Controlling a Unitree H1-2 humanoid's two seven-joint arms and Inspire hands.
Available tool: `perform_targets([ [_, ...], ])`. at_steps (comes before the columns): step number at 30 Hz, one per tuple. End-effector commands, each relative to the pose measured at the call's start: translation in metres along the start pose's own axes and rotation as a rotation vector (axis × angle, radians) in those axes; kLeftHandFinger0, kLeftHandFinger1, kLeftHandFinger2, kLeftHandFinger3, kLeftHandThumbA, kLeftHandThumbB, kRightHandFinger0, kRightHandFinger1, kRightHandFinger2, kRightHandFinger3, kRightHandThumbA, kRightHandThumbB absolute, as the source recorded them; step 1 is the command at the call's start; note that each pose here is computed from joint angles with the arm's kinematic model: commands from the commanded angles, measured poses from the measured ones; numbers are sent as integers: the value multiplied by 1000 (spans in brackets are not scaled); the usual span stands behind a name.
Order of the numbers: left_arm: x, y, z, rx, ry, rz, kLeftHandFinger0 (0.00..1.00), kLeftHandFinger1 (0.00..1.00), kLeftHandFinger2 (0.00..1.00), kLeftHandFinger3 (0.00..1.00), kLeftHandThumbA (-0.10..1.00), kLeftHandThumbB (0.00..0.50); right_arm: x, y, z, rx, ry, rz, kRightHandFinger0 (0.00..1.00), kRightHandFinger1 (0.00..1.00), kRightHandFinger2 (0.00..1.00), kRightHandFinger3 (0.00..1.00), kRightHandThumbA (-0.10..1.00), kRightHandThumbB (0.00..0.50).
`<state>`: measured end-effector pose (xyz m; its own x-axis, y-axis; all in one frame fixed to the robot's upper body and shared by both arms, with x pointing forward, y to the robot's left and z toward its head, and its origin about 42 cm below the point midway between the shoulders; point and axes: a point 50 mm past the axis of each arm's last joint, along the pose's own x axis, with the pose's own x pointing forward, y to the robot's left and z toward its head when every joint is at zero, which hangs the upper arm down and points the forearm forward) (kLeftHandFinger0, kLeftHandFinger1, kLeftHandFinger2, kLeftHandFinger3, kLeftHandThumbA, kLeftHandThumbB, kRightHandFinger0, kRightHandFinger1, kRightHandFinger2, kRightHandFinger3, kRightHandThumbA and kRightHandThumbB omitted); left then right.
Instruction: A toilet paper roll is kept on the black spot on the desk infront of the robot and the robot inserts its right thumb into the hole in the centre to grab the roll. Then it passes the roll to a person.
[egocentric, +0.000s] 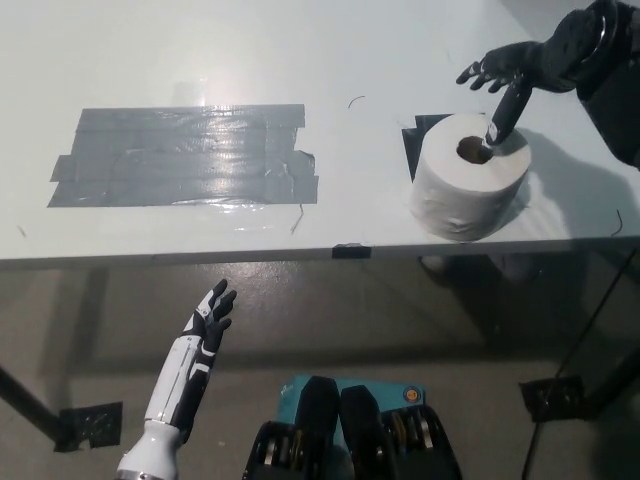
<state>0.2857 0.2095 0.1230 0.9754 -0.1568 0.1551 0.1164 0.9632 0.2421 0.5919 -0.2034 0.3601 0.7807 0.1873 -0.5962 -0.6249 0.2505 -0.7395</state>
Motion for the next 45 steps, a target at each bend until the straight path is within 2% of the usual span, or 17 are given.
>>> perform_targets([
  [1, 7, 4, 10, 16, -53, -7, 1000, 1000, 1000, 1000, 1000, 77, -8, -17, 12, -49, 4, -109, 1000, 1000, 1000, 1000, 1000, 440],
  [8, 7, 4, 11, 21, -49, -7, 1000, 1000, 1000, 1000, 1000, 86, 0, -6, 7, -52, -15, -90, 1000, 1000, 1000, 1000, 1000, 359],
  [13, 8, 4, 11, 15, -53, -5, 1000, 1000, 1000, 1000, 1000, 90, 5, 0, 5, -32, -4, -74, 1000, 1000, 1000, 1000, 1000, 355],
  [15, 8, 5, 11, 21, -54, -9, 1000, 1000, 1000, 1000, 1000, 88, 7, 3, 5, -10, 6, -77, 1000, 1000, 1000, 1000, 1000, 382],
  [20, 8, 4, 11, 24, -56, -9, 1000, 1000, 1000, 1000, 1000, 89, 11, 6, 9, -62, 9, -84, 1000, 1000, 1000, 1000, 1000, 330],
  [32, 11, 3, 15, 22, -61, -9, 1000, 1000, 1000, 1000, 1000, 85, 18, 15, 27, -105, -11, -120, 1000, 1000, 1000, 1000, 990, 321],
  [34, 12, 3, 15, 20, -64, -12, 1000, 1000, 1000, 1000, 1000, 84, 21, 19, 26, -99, -13, -126, 1000, 1000, 1000, 1000, 830, 296],
  [36, 12, 3, 15, 18, -64, -12, 1000, 1000, 1000, 1000, 1000, 87, 24, 24, 26, -71, -8, -124, 1000, 1000, 1000, 1000, 545, 278],
  [37, 12, 3, 15, 18, -65, -12, 1000, 1000, 1000, 1000, 1000, 92, 26, 27, 24, -61, -7, -123, 818, 799, 799, 930, 314, 227],
  [38, 14, 5, 16, 23, -68, -12, 1000, 1000, 1000, 1000, 1000, 98, 27, 29, 22, -75, -6, -141, 441, 438, 406, 734, -35, 230],
  [39, 14, 5, 17, 27, -68, -12, 1000, 1000, 1000, 1000, 1000, 93, 29, 32, 19, -97, 0, -167, 119, 261, 403, 685, -97, 244],
  [40, 14, 5, 17, 29, -68, -13, 1000, 1000, 1000, 1000, 1000, 92, 31, 34, 17, -104, 5, -182, 76, 259, 394, 660, -99, 237],
  [41, 14, 5, 17, 25, -68, -13, 1000, 1000, 1000, 1000, 1000, 97, 32, 36, 14, -95, 13, -196, 34, 263, 430, 592, -100, 176],
  [42, 14, 5, 17, 20, -68, -12, 1000, 1000, 1000, 1000, 1000, 98, 33, 37, 11, -81, 20, -209, 22, 333, 498, 559, -100, 162],
  [43, 14, 5, 17, 22, -70, -12, 1000, 1000, 1000, 1000, 1000, 99, 34, 39, 5, -40, 16, -221, 274, 608, 754, 454, -100, 145],
  [44, 15, 5, 18, 23, -72, -12, 1000, 1000, 1000, 1000, 1000, 101, 34, 39, 0, -5, 10, -233, 359, 662, 773, 437, -100, 153],
  [45, 16, 6, 19, 24, -74, -13, 1000, 1000, 1000, 1000, 1000, 103, 34, 38, -3, 23, 4, -244, 377, 662, 772, 427, -100, 156],
])
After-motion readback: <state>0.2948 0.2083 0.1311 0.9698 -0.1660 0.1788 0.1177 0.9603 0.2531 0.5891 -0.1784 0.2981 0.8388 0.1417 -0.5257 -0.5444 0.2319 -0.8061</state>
